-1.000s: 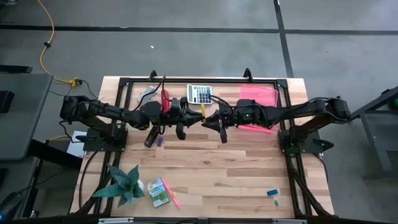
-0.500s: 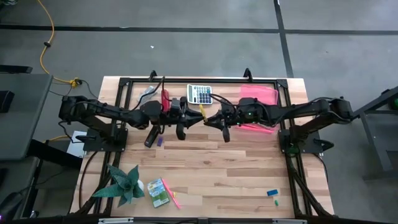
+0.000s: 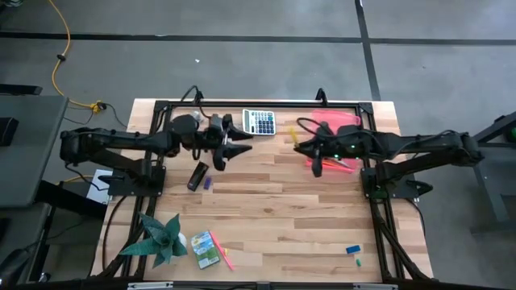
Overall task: Pack school essentials
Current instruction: Put the yellow pen into the pink supply box
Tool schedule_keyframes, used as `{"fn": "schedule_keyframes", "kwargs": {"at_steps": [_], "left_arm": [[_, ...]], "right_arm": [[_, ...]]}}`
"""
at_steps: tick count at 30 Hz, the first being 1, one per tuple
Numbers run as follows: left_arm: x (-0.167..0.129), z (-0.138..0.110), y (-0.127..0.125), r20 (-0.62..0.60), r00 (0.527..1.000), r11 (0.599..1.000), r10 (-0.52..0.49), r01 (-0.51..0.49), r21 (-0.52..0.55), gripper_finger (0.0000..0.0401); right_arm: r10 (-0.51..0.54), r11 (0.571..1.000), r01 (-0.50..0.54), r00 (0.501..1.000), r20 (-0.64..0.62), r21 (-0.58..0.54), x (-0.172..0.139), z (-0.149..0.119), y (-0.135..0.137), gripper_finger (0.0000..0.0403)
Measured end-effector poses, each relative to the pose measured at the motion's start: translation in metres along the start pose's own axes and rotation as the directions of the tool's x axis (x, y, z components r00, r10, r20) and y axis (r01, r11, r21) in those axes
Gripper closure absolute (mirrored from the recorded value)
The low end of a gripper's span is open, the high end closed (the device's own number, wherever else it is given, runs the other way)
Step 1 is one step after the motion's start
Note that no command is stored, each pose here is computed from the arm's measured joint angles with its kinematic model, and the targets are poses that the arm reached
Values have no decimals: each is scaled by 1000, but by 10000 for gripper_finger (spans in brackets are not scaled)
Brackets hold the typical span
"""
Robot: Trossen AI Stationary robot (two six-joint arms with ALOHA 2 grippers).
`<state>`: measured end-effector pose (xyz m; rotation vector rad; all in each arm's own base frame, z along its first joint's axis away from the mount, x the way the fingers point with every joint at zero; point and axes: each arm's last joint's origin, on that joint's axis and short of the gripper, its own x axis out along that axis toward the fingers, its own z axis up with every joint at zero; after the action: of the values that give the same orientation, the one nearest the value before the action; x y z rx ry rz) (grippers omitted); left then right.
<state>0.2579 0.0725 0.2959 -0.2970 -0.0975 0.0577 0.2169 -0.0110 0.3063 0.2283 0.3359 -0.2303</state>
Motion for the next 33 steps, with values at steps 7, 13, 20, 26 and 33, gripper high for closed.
{"fn": "schedule_keyframes", "kwargs": {"at_steps": [7, 13, 20, 26, 33], "left_arm": [[-3, 2, 5, -11, 1000, 1000, -20, 20, 7, 211], [-3, 1, 4, -26, 999, 999, -35, 36, 18, 258], [-7, -8, 4, -40, 997, 997, -62, 63, 32, 390], [-23, -19, 4, 27, 998, 999, -49, 49, 10, 400], [-44, -13, -1, 92, 995, 999, -27, 23, 44, 401]], "right_arm": [[-73, 993, 79, 995, -67, 88, -7, -24, -9, 400], [-96, 986, 115, 984, -151, 124, -4, -34, -11, 400], [-126, 974, 153, 979, -160, 168, -3, -36, -12, 400], [-180, 952, 231, 952, -246, 199, 0, -45, -15, 400], [-246, 920, 342, 882, -401, 189, 9, -63, -19, 400]]}}
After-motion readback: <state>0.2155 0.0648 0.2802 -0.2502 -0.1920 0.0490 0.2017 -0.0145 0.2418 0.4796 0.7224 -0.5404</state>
